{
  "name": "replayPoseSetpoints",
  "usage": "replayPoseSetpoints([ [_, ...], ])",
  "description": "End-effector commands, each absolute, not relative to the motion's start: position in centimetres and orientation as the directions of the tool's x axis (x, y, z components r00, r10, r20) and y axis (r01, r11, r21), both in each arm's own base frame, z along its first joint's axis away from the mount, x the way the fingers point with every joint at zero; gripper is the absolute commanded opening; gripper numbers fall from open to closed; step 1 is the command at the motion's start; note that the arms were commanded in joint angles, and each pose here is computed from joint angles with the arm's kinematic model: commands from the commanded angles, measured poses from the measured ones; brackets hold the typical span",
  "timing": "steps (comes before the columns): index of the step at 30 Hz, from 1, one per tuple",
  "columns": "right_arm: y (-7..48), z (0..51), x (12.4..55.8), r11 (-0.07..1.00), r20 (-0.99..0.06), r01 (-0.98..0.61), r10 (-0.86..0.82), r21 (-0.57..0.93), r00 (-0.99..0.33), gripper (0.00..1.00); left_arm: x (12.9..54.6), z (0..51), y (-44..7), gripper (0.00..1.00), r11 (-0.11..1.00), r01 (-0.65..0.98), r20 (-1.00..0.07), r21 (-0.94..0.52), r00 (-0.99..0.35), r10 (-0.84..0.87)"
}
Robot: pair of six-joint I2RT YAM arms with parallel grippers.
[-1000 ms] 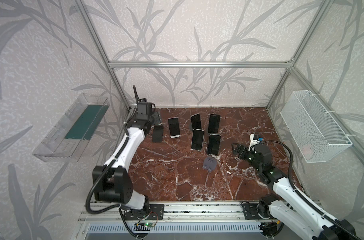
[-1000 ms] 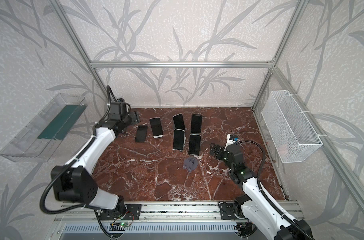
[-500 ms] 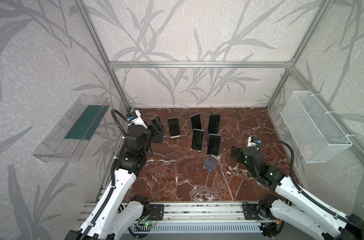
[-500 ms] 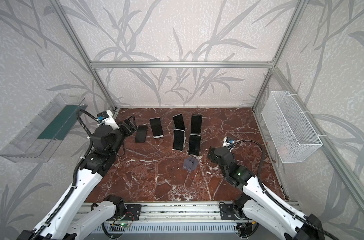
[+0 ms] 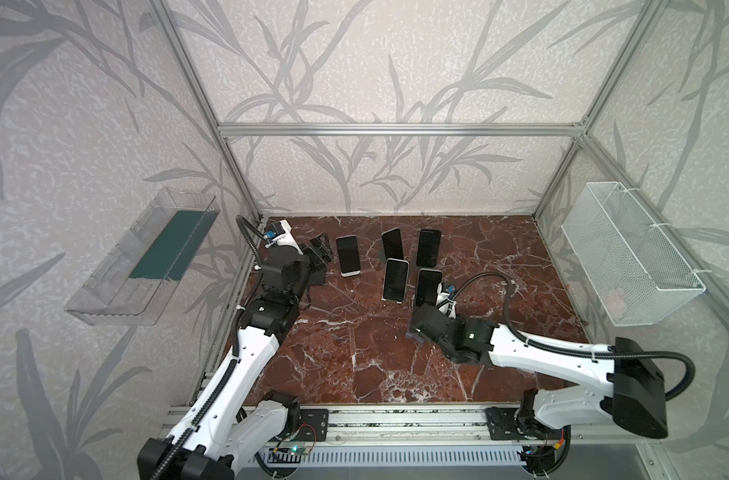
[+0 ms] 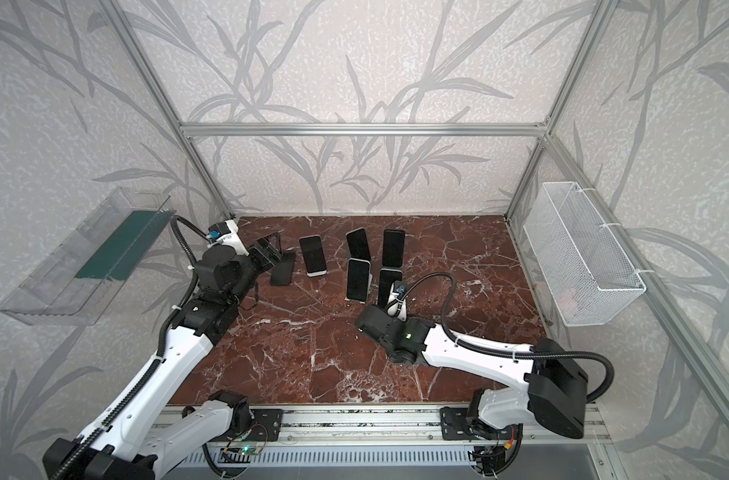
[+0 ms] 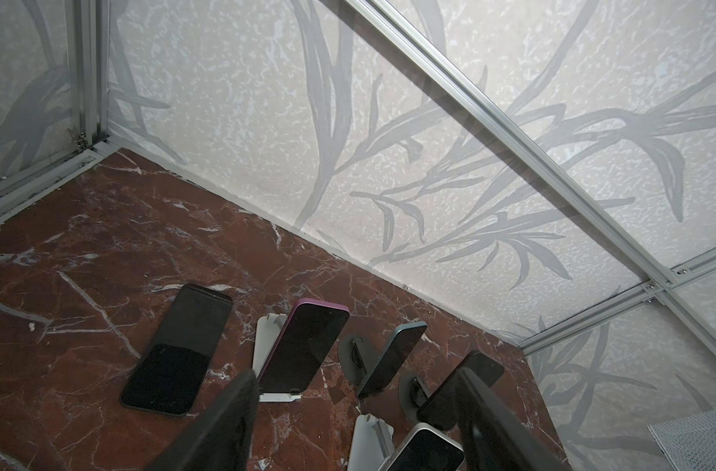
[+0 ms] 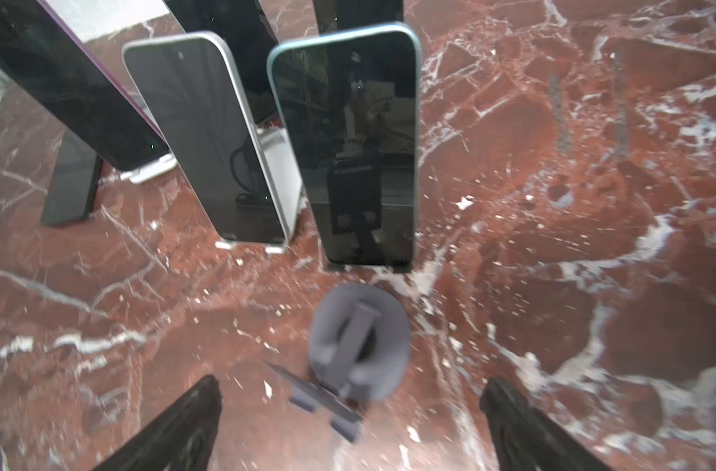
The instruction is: Remove the phone from the phone stand
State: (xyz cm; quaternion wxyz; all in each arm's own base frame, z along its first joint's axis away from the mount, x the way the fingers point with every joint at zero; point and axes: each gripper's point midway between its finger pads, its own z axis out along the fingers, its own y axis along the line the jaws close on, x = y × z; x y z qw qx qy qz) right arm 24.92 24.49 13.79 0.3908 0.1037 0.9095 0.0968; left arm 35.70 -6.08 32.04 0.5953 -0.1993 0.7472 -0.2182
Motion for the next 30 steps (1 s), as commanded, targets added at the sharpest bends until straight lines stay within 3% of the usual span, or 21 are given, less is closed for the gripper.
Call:
replayPoseSetpoints([
  [1, 24.8, 13.8, 25.5, 0.954, -0.700, 0.175, 0.297, 0.243, -0.649, 0.99, 35.6, 32.8, -6.0, 0.75, 0.816, -0.029, -0.799, -0.578, -0.184, -0.572],
  [9, 26.3, 11.3, 25.5, 0.954, -0.681, 0.192, 0.300, 0.232, -0.668, 0.99, 35.4, 33.4, -5.7, 0.75, 0.839, -0.030, -0.824, -0.544, -0.170, -0.540],
  [19, 24.4, 10.1, 25.5, 0.965, -0.734, 0.239, 0.240, 0.109, -0.635, 0.99, 35.7, 33.0, -6.5, 0.75, 0.823, -0.002, -0.807, -0.568, -0.194, -0.558],
  [30, 22.7, 9.6, 24.6, 0.991, -0.755, 0.124, 0.120, 0.052, -0.645, 1.00, 35.8, 33.1, -7.9, 0.75, 0.808, 0.050, -0.795, -0.587, -0.221, -0.565],
])
